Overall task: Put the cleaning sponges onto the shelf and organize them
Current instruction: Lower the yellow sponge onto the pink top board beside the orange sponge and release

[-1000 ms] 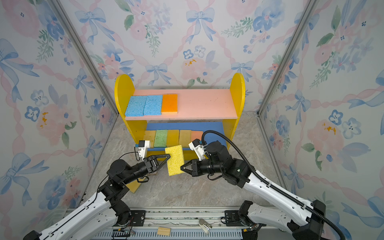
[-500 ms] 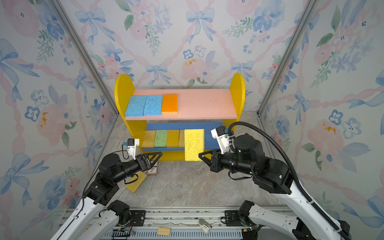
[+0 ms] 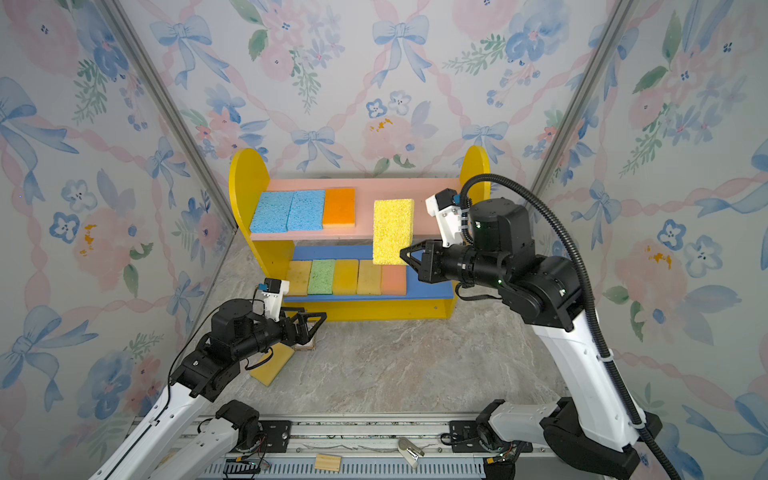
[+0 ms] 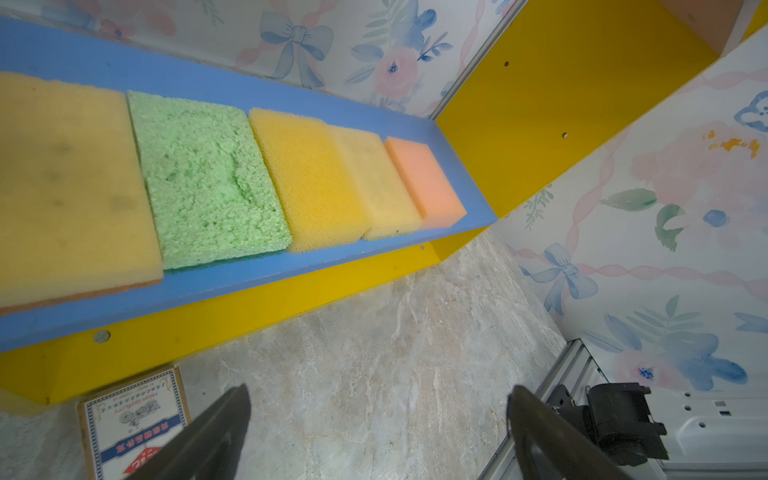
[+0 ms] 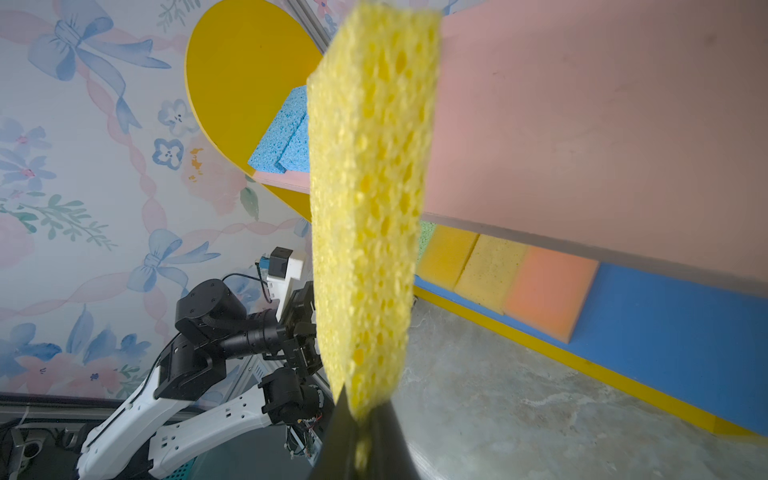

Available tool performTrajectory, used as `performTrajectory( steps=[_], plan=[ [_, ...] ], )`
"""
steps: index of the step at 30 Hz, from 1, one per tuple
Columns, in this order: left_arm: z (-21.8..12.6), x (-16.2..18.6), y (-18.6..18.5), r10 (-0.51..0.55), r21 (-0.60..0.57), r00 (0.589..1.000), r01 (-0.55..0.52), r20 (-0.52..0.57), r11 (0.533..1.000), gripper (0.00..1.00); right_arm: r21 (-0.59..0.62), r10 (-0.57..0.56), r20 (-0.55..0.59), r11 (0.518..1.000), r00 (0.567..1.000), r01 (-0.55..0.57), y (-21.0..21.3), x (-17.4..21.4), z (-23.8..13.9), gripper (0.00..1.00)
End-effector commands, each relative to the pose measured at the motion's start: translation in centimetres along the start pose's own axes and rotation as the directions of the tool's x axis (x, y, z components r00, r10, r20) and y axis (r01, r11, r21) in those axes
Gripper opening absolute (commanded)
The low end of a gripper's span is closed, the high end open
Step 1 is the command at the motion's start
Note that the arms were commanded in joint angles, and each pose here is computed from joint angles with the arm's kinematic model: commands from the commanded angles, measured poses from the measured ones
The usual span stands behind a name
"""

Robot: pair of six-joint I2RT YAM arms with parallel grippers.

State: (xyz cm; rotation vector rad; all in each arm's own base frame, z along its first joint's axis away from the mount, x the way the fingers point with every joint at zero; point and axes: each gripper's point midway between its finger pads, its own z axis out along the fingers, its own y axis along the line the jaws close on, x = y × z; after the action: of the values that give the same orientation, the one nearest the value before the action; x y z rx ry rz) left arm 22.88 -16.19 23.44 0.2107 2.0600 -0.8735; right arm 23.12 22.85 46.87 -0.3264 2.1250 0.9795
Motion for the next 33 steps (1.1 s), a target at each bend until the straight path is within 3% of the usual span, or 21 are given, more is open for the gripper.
performTrajectory(
  steps=[1, 13, 21, 24, 27, 33],
  plan=[
    [0.5, 1.3, 0.8, 0.034, -0.006, 0.999, -0.035, -0.032, 0.999, 0.98, -0.052, -0.010, -0.018, 0.999, 1.000, 0.009, 0.7, -1.1, 0.1, 0.09],
    [1.1, 2.6, 1.8, 0.014, -0.016, 0.999, -0.015, -0.032, 1.000, 0.98, -0.104, 0.063, -0.064, 0.992, 0.996, -0.070, -1.0, -4.4, 5.7, 0.09],
    [1.2, 2.8, 1.6, 0.015, -0.004, 0.999, -0.016, -0.040, 1.000, 0.98, -0.063, 0.102, -0.061, 0.992, 0.993, -0.106, -3.5, -5.9, 8.1, 0.11],
    [1.2, 2.8, 1.6, 0.017, -0.003, 0.999, -0.017, -0.039, 1.000, 0.98, -0.064, 0.107, -0.068, 0.992, 0.992, -0.111, -3.9, -6.1, 8.5, 0.28],
    [1.3, 2.8, 1.6, 0.015, -0.001, 0.999, -0.015, -0.045, 1.000, 0.98, -0.052, 0.122, -0.069, 0.991, 0.990, -0.126, -4.7, -6.3, 8.6, 0.50],
    [1.3, 2.9, 1.6, 0.014, 0.001, 0.999, -0.014, -0.048, 1.000, 0.98, 0.003, 0.126, -0.050, 0.992, 0.991, -0.126, -6.1, -6.5, 8.0, 0.56]
  ],
)
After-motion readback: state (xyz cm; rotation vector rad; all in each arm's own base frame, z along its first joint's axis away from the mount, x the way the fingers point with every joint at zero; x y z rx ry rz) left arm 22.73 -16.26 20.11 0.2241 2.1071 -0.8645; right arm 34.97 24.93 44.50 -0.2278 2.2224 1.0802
